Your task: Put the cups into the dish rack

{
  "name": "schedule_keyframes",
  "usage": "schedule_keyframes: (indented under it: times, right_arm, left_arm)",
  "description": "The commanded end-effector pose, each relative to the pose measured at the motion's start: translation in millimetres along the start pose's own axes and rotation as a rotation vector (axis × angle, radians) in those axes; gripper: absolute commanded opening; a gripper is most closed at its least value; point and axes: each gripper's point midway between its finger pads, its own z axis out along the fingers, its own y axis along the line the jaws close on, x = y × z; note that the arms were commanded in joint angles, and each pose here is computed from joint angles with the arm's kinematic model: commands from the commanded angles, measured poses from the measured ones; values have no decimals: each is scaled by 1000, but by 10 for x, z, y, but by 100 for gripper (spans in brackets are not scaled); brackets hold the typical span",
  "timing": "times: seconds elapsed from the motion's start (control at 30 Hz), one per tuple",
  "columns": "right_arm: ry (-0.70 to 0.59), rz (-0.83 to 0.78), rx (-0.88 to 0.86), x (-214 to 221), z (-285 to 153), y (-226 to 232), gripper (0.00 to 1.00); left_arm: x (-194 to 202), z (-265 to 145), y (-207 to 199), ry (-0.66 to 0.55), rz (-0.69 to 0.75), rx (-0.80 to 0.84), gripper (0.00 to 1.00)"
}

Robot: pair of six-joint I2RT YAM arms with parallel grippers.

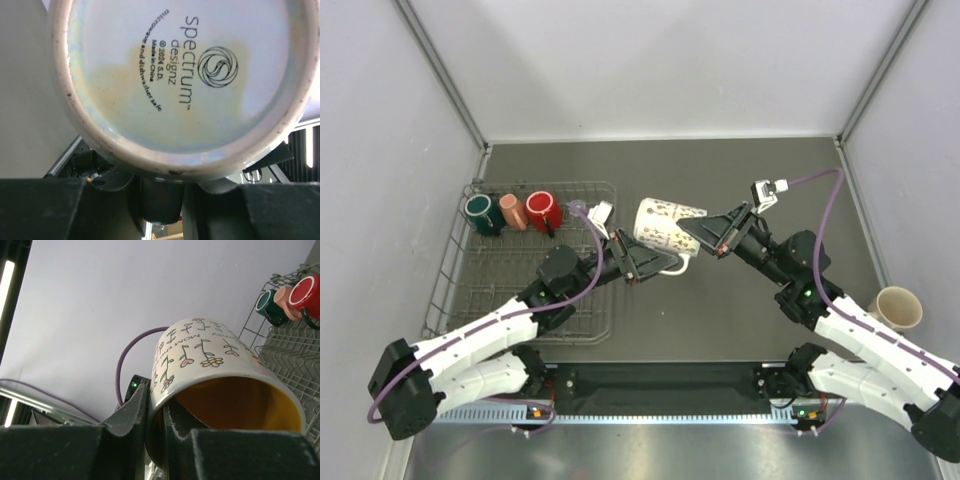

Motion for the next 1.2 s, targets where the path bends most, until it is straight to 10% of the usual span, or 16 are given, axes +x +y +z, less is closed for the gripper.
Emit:
schedule_keyframes:
  times: [0.0,0.17,0.3,0.43,1.17]
  right_arm:
    - [-10,-41,-229,0,-122,605,0]
    - [-8,-77,-151,28,-137,409,2]
    - [-4,-139,12,25,-182,127,51]
    - [-16,-189,184,-9,-297,-208,71]
    - [-20,-379,479,-64,-935,-784,78]
  left_arm:
    - [-96,-12,-282,-52,20,97,0]
    - [-161,-59,-317,-89,50,82,0]
    - [-214,-121,-238,-113,104,-18,0]
    - [-385,-280,-147,-192,203,-168,0]
    - [-1578,-2206,476,-857,587,-1254,0]
